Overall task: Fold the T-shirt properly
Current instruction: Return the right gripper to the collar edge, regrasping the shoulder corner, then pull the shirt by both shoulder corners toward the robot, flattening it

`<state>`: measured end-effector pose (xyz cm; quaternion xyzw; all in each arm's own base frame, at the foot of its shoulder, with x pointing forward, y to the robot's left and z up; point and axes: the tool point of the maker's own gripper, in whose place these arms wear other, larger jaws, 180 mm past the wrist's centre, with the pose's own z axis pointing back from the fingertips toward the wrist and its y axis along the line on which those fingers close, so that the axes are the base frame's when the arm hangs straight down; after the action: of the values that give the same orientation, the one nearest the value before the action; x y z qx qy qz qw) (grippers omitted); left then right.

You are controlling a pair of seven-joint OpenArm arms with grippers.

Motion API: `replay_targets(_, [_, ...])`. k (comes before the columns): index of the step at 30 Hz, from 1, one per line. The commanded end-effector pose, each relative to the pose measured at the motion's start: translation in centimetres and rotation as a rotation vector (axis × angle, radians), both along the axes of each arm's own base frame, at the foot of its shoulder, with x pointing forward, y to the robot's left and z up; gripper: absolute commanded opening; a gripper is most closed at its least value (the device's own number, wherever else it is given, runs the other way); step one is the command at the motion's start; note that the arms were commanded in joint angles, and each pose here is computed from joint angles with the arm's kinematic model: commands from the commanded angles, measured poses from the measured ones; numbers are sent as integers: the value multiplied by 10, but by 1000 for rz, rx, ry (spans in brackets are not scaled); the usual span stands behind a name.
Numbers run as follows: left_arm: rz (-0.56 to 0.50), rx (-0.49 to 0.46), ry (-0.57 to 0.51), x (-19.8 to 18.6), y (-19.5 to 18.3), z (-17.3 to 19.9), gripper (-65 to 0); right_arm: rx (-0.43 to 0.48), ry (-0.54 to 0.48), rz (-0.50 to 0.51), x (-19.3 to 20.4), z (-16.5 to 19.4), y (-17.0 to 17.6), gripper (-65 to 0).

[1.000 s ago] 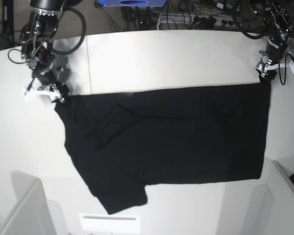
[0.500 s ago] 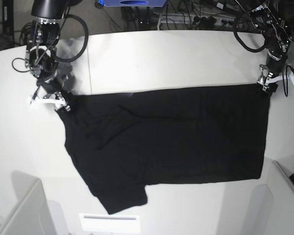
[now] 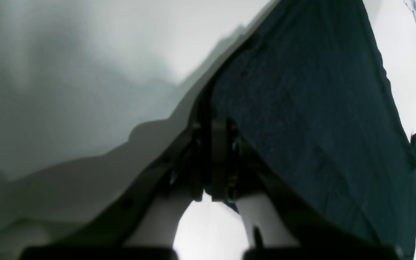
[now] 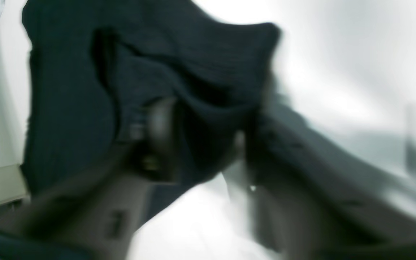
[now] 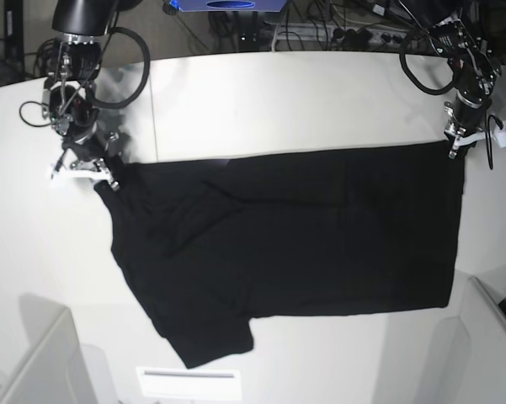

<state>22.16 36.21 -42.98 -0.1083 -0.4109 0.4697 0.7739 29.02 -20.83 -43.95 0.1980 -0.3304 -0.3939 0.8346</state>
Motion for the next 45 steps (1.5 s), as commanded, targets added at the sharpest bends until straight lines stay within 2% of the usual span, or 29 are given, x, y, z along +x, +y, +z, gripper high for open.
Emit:
replay_targets(1, [-11,17,23,-1,6,1,-650,-12,4,-4,0,2,-5,-573])
replay_targets(2, [-13,20,30,-2,9,0,-650,-21,-11,-9,2,3,-7,-636])
replay_targets(3, [-23,21,37,-1,8,-1,-650,-28,-26,-11,4,5,-8,-650])
replay_targets(6, [-72,52,61,1,11,1,-650,-37,-39,-18,4,6,-10,-650])
replay_targets(15, [-88,104,92,-16,23,9,-650,-35,10,-26,-22,-6,-12,-650])
replay_targets(23, [-95,109,109,-28,20,7,-650,-30,27,-19,-31,-10,-11,-650])
replay_targets(28, [-100,115,151,-45,22,1,-650,-32,7,21,-39,8,-3,-650])
replay_targets(31, [-109,122,168,-54,22,0,-650,-40,7,30,-48,12,-2,-650])
replay_targets(38, [-161,201,171,-65,20,24,-650,-46,53,36,-77,4,-1,-650])
replay_targets(45, [-171,204,219,-85,19,18,-650,-66,76,55,-107,11,3,-650])
